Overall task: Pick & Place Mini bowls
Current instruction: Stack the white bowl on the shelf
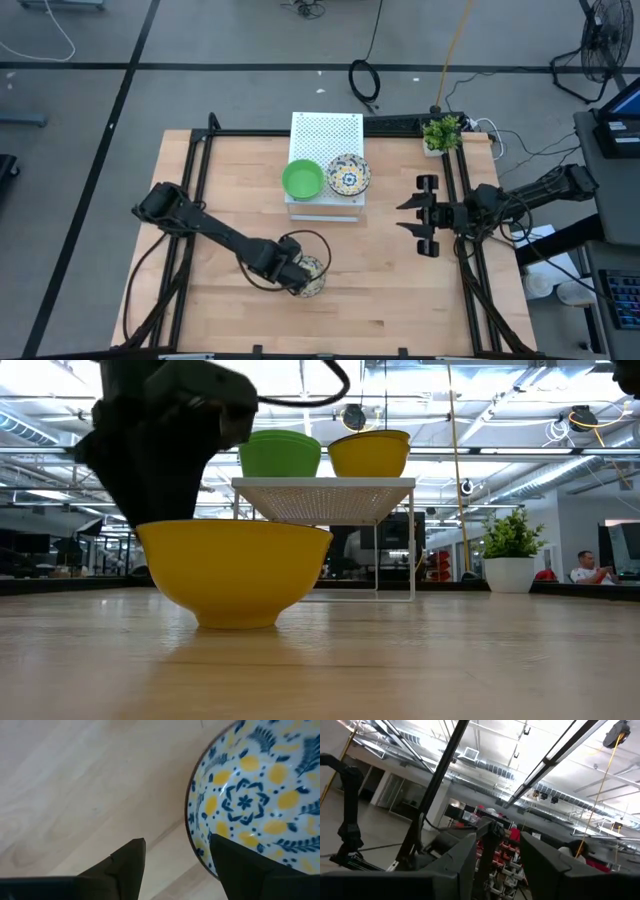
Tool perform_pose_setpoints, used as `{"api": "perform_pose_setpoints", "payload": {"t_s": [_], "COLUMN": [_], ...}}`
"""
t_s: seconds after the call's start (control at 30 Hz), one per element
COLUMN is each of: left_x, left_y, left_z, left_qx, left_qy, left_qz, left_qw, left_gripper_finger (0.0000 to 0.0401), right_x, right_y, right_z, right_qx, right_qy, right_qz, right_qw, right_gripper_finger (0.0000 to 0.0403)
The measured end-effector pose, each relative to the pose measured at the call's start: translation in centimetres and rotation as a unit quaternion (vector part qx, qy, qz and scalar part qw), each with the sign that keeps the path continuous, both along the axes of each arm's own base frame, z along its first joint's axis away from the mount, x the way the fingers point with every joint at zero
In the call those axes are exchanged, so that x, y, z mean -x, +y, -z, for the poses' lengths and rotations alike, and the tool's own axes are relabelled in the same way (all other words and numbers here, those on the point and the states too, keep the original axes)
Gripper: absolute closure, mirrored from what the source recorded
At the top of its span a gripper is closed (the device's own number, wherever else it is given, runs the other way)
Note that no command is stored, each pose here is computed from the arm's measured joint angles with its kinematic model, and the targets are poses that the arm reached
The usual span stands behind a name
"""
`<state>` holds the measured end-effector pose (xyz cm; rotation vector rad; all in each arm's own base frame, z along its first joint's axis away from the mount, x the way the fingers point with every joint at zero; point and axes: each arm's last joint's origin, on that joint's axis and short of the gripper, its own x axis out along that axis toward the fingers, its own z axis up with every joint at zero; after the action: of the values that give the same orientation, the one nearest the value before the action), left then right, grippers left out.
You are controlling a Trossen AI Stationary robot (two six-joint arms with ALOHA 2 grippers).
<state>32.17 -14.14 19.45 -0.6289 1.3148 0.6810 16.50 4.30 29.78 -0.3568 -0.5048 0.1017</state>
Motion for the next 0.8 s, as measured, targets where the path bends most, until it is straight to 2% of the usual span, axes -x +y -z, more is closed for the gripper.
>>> {"api": "perform_pose_setpoints", "payload": {"t_s": [0.4, 0.5, 0.8], "left_x": [0.41, 0.35, -0.26], "left_y": [0.05, -0.06, -0.27], "left_z": [0.79, 0.8, 0.74], "left_qx": [0.01, 0.026, 0.048], "left_qy": [0.015, 0.016, -0.01], "left_qz": [0.002, 0.0, 0.008], "left_qw": [1.0, 1.0, 0.999], "left_gripper_finger": [0.0176, 0.0176, 0.0176], "right_x": [-0.06, -0.07, -0.14], "right_y": [0.02, 0.02, 0.04], "right_z": [0.12, 0.13, 0.19], "right_qx": [-0.025, -0.025, -0.033], "right_qy": [0.013, 0.013, 0.017], "right_qz": [-0.014, -0.014, -0.018], "right_qw": [0.999, 0.999, 0.999], "right_gripper_finger": [0.0263, 0.0264, 0.0264]}}
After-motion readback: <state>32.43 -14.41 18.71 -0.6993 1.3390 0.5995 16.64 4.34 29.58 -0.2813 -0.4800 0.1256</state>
